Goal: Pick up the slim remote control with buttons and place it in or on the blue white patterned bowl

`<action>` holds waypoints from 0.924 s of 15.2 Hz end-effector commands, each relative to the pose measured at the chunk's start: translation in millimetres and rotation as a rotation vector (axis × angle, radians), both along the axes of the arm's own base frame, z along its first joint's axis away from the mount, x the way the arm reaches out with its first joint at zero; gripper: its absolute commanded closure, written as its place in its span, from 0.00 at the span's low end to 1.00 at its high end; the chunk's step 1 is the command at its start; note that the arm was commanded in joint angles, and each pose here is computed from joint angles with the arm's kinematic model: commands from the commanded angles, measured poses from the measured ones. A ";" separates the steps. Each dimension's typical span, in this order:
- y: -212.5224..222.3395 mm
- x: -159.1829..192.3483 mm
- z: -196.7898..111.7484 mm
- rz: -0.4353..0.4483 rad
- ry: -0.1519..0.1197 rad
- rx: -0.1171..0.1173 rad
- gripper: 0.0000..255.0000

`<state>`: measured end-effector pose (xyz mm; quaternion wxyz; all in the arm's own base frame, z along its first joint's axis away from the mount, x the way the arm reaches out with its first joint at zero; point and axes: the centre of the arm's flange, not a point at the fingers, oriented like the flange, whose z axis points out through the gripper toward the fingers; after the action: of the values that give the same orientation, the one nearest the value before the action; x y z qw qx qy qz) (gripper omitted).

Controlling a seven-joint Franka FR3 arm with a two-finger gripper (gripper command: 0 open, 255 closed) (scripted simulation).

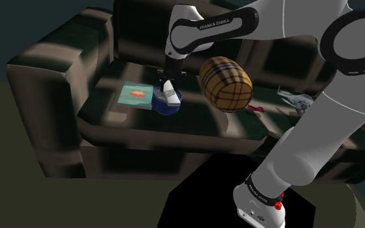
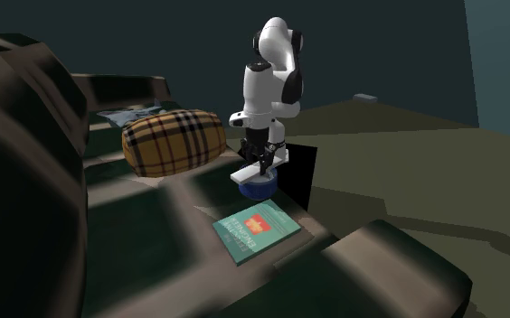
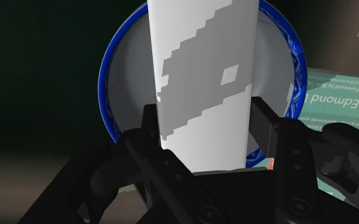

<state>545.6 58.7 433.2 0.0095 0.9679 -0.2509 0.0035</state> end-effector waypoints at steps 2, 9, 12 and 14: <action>0.2 -0.3 -1.0 0.000 0.002 0.000 0.00; 1.0 -0.1 38.8 0.000 0.002 0.000 0.00; 1.2 -0.2 49.2 0.000 0.002 0.000 0.00; 1.2 -0.1 49.2 0.000 0.002 0.000 0.00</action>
<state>545.2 59.9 481.7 0.0096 0.9680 -0.2509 0.0029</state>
